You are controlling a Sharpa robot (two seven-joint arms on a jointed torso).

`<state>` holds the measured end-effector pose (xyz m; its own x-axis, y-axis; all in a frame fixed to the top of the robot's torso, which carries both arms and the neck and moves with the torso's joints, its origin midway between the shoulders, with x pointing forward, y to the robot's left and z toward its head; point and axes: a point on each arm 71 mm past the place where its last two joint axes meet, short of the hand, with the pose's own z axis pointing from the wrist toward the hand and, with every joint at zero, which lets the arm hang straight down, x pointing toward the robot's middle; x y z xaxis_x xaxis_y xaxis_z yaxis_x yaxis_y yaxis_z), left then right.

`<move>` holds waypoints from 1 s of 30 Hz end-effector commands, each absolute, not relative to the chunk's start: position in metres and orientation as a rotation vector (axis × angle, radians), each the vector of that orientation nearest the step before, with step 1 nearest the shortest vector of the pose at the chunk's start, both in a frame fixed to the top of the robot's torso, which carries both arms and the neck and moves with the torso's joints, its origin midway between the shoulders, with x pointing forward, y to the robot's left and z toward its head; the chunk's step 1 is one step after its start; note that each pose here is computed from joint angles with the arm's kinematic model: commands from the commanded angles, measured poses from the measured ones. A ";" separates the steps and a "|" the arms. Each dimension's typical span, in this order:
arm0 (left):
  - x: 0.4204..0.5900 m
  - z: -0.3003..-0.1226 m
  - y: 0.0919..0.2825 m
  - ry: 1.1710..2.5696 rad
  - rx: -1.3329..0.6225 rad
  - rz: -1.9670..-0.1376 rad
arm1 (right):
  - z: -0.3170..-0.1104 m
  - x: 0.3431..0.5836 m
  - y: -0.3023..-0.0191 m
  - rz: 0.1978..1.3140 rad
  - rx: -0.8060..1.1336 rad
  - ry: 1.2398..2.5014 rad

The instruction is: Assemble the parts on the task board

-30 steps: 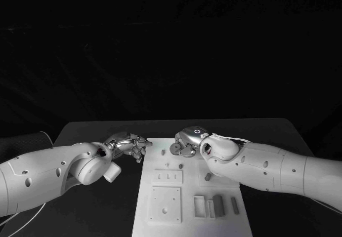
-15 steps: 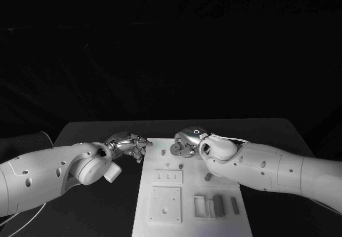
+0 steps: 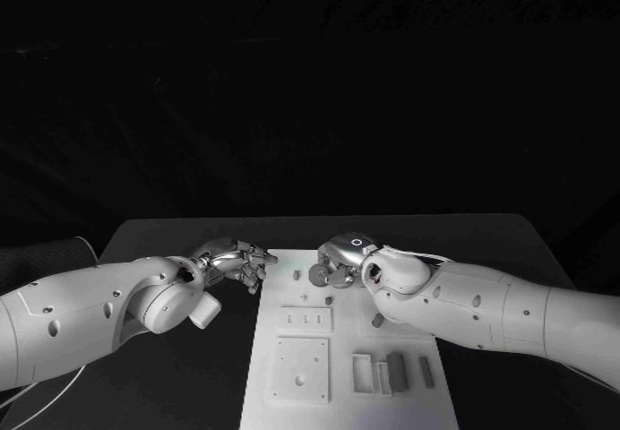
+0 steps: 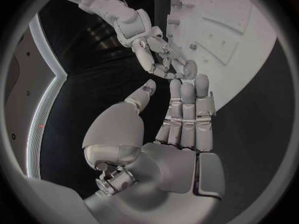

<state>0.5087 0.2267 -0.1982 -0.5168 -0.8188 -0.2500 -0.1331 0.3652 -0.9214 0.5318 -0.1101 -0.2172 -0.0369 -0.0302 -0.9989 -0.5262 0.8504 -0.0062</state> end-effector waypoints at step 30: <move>0.512 -0.196 0.232 1.863 -0.821 -1.190 | -0.190 0.525 -0.139 0.506 -0.295 1.549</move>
